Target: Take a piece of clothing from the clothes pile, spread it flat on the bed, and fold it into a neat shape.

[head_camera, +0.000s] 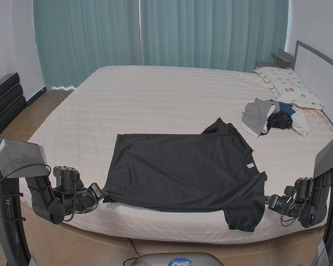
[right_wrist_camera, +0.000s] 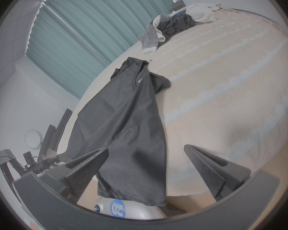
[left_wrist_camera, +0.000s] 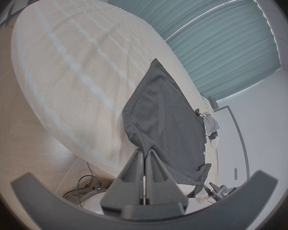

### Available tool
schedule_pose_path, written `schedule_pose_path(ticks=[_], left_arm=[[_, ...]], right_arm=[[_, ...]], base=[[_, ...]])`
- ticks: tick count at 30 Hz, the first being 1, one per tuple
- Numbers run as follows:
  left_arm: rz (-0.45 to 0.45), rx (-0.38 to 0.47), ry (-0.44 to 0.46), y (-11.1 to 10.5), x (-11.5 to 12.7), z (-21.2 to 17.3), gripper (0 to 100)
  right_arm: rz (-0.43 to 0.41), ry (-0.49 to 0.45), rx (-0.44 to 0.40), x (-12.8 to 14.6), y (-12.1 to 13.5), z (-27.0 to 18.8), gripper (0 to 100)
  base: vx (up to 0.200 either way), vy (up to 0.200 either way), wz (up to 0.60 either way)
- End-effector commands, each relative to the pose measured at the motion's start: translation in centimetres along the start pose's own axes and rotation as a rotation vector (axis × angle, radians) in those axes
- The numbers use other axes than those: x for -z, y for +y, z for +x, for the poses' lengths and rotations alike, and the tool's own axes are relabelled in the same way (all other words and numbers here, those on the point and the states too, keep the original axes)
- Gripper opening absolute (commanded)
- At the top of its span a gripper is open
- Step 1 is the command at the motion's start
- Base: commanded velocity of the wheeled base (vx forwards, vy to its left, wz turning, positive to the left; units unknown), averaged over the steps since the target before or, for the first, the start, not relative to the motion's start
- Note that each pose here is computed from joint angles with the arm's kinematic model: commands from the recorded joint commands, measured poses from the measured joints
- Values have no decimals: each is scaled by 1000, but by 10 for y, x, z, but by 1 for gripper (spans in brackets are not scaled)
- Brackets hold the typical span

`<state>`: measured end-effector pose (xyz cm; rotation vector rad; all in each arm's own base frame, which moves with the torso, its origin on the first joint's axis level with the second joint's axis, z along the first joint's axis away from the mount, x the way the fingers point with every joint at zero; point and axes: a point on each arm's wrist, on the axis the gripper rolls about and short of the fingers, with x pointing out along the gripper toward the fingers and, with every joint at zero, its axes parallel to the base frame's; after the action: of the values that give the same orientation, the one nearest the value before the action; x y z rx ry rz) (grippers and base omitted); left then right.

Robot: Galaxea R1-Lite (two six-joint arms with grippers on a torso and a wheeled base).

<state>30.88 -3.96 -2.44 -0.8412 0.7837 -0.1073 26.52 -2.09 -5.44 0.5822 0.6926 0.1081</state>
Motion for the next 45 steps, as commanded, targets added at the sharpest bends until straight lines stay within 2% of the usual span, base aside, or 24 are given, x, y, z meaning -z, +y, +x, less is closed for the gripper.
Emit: schedule_pose_path(ticks=[1, 17, 18, 30, 37, 45], left_arm=[[-1, -1, 2, 1, 0, 1, 0], [-1, -1, 2, 1, 0, 1, 0], [-1, 0, 1, 0, 0, 1, 0], [-1, -1, 2, 1, 0, 1, 0], [-3, 4, -4, -1, -1, 0, 0], [40, 11, -18, -10, 1, -18, 0]], right_arm=[[5, 53, 7, 13, -2, 4, 100], [-22, 70, -27, 17, 5, 15, 100], [-19, 69, -21, 17, 4, 16, 0], [-2, 71, 9, 17, -2, 5, 0], [-29, 89, 31, 20, -3, -16, 0], [-62, 136, 47, 29, 0, -31, 0]], base=[[0, 0, 0], [0, 0, 0], [0, 0, 0], [0, 0, 0], [0, 0, 0], [0, 0, 0]])
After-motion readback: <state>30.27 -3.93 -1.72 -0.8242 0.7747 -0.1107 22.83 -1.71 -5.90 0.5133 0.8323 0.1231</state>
